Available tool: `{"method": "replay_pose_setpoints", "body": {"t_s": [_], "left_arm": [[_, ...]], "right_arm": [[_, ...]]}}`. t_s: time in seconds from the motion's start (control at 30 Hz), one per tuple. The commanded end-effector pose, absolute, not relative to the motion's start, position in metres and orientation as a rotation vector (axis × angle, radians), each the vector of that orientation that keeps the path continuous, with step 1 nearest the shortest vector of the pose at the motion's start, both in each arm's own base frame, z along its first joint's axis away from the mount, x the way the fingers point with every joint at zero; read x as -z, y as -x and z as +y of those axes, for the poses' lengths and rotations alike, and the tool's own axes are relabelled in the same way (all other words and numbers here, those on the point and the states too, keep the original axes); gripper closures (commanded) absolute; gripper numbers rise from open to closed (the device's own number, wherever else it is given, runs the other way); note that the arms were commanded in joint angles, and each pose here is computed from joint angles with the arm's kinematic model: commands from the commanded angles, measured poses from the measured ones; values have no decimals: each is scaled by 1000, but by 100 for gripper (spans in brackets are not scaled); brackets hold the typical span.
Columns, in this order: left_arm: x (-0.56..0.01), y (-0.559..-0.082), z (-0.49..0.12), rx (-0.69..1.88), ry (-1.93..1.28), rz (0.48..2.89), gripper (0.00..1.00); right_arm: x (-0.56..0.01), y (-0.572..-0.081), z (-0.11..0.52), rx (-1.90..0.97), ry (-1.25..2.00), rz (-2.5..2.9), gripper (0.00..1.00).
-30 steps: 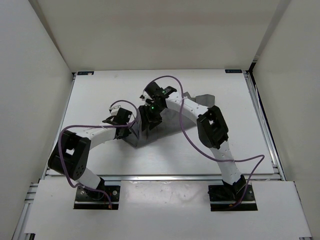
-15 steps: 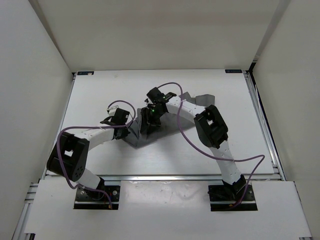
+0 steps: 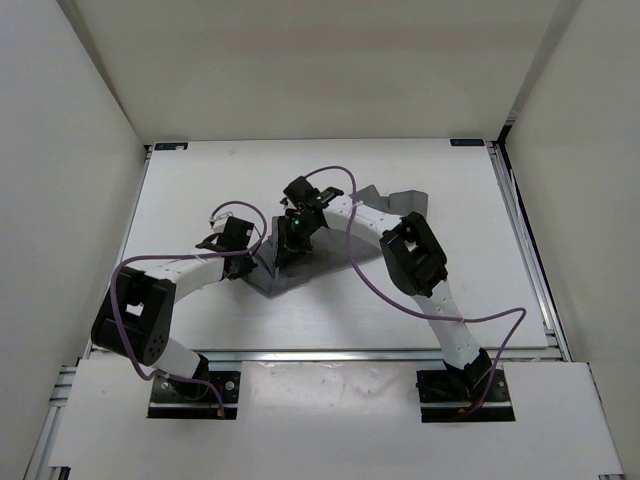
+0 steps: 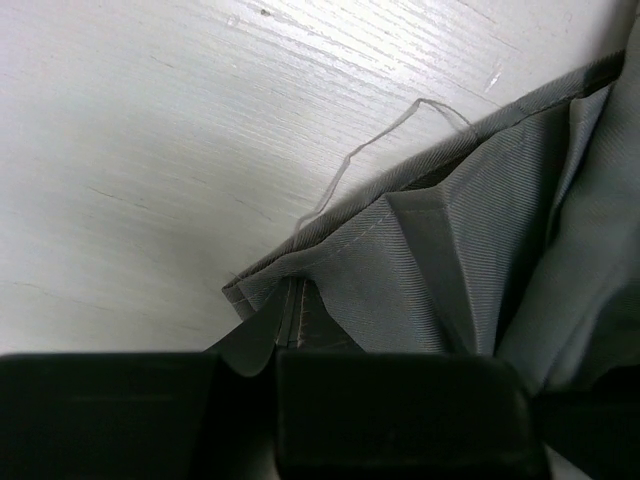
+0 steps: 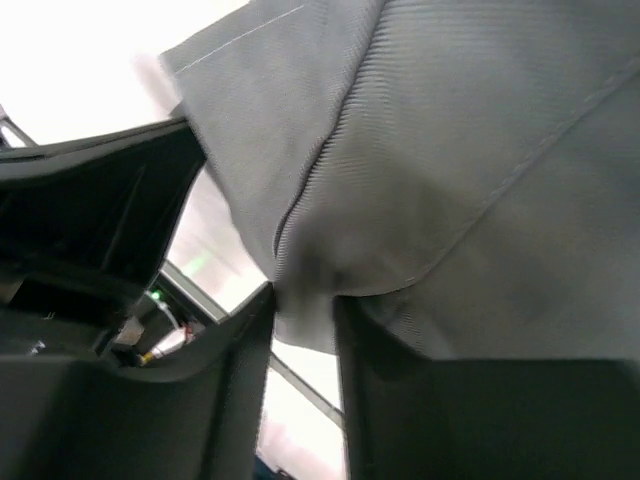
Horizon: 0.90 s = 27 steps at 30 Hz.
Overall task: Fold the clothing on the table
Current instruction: Fold the skirt
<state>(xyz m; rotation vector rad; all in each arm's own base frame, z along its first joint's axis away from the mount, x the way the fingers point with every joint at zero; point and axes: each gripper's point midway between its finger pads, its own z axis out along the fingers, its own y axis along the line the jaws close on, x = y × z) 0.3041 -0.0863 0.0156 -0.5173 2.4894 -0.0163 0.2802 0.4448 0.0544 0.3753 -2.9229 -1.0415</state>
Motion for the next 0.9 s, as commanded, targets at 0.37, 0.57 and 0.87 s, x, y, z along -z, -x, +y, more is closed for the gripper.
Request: {"method": "replay_pose_setpoints", "body": {"t_s": [0.37,0.57,0.87], "left_arm": [[-6,-296,-73,-34,525,2547,100],[-9,-303,-66,-57,537,2539,100],[-9,-307,-65,-72,547,2538,100]], "right_arm": [[-81,-267,436,1082,-445,-2899,100],[-96,-244,415,1078,-483,-2881,100],[-124,-221,402,1118,-644,-2884,100]]}}
